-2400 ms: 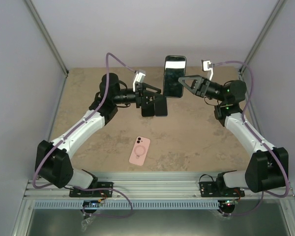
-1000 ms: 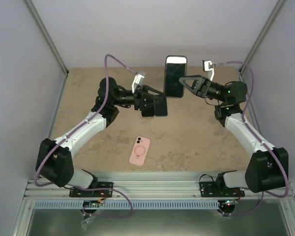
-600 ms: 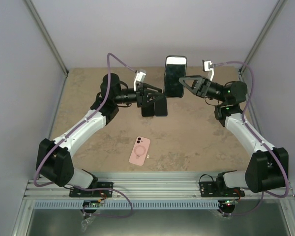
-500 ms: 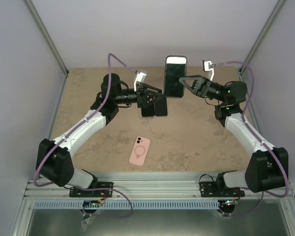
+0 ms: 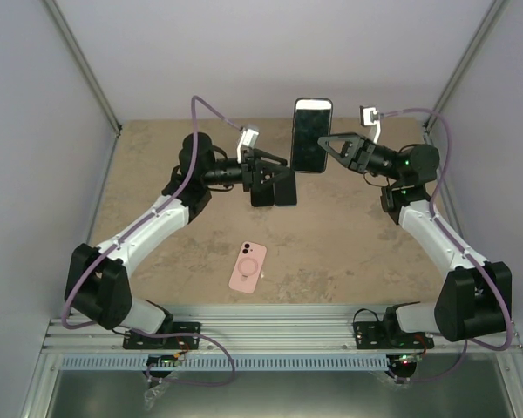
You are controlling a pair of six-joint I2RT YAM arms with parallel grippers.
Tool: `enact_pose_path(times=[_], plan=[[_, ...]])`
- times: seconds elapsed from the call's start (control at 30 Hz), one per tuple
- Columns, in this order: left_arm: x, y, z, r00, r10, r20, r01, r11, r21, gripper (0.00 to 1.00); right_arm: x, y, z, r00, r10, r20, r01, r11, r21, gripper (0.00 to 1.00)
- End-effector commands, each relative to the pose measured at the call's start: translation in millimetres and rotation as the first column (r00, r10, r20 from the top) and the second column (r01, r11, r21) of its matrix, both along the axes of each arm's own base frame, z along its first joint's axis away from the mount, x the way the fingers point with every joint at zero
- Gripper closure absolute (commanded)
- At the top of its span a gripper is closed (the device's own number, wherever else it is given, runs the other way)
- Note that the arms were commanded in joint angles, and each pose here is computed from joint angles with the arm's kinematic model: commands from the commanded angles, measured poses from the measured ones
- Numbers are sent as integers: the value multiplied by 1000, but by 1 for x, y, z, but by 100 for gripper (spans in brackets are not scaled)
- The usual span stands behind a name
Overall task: Take the phone out of the phone case
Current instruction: Remove the phone case from the phone.
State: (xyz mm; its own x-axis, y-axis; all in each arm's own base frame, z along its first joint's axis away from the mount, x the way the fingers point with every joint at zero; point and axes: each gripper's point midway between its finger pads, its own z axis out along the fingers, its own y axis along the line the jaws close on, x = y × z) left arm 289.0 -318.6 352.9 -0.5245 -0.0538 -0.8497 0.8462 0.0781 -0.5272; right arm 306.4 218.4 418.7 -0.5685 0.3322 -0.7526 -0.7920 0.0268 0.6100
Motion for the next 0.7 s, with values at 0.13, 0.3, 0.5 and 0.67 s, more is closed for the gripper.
enact_pose_path(times=[0.13,0.3,0.5,0.67], plan=[[-33,5,33,988,-131,79,141,981,-132,42,-12,-3,20,996,-14,87,12,1000,17,99],[-7,-1,22,998,-28,50,31,998,-59,47,-14,-3,22,996,-10,93,9,1000,17,99],[9,-2,13,999,39,27,-38,999,-16,50,-15,-3,22,996,-8,94,6,1000,17,100],[17,-1,1,996,83,29,-83,996,28,51,-15,-3,25,995,-6,97,4,1000,22,99]])
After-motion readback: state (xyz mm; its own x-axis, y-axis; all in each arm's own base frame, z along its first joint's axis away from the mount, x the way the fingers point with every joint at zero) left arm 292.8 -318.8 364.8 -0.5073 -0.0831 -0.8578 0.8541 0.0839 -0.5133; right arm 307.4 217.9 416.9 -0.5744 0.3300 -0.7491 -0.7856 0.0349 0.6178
